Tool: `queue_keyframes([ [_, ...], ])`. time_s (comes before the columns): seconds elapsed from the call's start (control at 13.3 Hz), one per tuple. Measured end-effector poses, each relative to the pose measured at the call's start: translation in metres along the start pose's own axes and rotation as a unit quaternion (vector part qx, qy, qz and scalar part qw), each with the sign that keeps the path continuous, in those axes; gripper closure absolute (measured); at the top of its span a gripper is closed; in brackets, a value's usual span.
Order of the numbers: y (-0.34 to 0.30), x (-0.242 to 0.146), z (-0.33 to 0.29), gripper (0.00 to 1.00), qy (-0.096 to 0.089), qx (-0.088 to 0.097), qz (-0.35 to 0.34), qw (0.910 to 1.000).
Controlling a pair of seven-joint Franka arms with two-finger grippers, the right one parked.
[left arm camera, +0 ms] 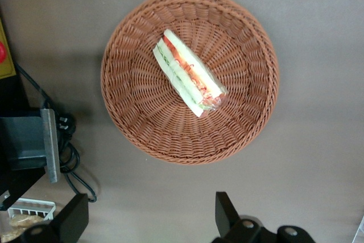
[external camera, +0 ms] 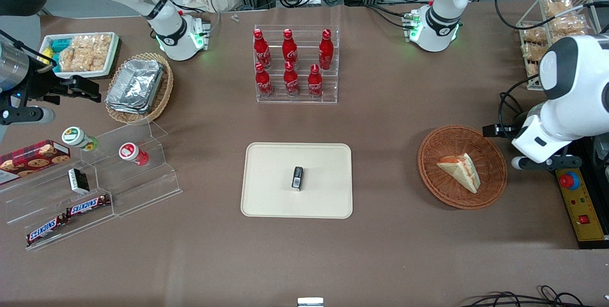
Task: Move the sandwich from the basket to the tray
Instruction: 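Move the left gripper over the wrapped sandwich in the wicker basket, then lower the left gripper and close it on the sandwich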
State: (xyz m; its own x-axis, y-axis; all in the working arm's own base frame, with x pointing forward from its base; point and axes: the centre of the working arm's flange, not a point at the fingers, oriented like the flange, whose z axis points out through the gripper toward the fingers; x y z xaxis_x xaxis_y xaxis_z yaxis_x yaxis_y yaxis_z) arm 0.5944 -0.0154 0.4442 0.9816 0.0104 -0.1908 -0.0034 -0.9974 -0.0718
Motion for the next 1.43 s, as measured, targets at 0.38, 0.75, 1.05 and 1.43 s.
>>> queue_keyframes([
  [0.38, 0.014, 0.005, 0.009, 0.0, -0.004, 0.002, -0.044, 0.999],
  [0.75, 0.026, 0.005, 0.011, 0.0, -0.006, 0.003, -0.092, 0.9957],
  [1.05, 0.023, 0.004, 0.022, 0.0, -0.028, 0.007, -0.097, 0.9949],
  [1.43, 0.026, 0.007, 0.02, 0.01, -0.014, 0.004, -0.096, 0.9953],
])
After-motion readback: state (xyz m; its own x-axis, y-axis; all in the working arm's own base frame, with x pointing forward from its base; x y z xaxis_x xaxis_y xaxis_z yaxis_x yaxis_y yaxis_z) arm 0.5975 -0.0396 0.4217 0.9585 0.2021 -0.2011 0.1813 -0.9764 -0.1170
